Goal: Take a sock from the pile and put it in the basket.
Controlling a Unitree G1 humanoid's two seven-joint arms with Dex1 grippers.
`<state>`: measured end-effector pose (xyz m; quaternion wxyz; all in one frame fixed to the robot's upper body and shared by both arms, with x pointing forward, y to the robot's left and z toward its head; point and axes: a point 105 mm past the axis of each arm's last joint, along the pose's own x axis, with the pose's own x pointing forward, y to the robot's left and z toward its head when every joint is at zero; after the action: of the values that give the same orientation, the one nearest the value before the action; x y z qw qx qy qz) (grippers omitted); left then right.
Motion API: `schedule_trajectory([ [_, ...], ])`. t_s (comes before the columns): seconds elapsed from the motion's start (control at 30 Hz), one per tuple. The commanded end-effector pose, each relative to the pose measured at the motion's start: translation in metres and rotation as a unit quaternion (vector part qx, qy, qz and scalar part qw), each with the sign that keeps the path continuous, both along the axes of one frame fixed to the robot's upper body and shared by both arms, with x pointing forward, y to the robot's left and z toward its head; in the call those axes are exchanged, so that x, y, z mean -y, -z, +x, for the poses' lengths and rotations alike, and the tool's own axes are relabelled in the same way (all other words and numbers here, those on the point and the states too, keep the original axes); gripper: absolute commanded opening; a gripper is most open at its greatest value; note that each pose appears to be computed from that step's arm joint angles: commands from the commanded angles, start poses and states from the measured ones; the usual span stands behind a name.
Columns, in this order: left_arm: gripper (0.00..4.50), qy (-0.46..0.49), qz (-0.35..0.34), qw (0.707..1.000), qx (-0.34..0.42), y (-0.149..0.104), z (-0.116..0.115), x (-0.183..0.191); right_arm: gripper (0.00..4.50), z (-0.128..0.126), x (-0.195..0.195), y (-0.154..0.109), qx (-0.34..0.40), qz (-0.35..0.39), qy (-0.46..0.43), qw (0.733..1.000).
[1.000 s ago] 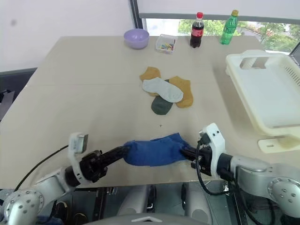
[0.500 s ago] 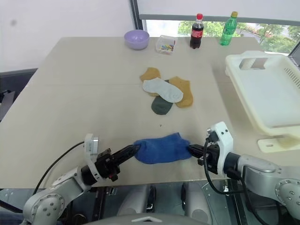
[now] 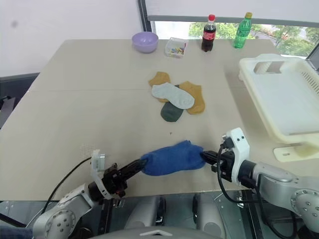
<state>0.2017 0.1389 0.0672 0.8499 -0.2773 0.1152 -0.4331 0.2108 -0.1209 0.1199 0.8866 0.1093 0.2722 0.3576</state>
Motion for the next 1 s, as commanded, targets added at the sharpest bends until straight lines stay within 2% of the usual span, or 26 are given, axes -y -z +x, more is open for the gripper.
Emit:
schedule_trajectory([
  [0.03, 0.11, -0.007, -0.006, 1.000, 0.012, 0.012, -0.001, -0.011, 0.00, 0.001, -0.003, -0.007, 0.016, 0.009, -0.007, 1.000],
  [0.3, 0.11, -0.013, 0.000, 1.000, 0.013, 0.045, 0.002, -0.037, 0.00, 0.002, -0.002, -0.006, 0.015, 0.004, -0.009, 1.000],
  [0.47, 0.11, -0.025, 0.000, 0.999, 0.024, 0.052, 0.008, -0.049, 0.00, 0.002, -0.004, -0.006, 0.017, 0.003, -0.012, 1.000],
  [0.73, 0.11, 0.011, -0.033, 0.997, 0.075, 0.026, 0.013, -0.046, 0.00, 0.001, -0.008, -0.007, 0.020, 0.009, -0.021, 1.000],
  [1.0, 0.11, 0.040, -0.088, 0.992, 0.082, 0.009, 0.006, -0.050, 0.00, 0.000, -0.011, -0.005, 0.018, 0.011, -0.026, 0.999],
])
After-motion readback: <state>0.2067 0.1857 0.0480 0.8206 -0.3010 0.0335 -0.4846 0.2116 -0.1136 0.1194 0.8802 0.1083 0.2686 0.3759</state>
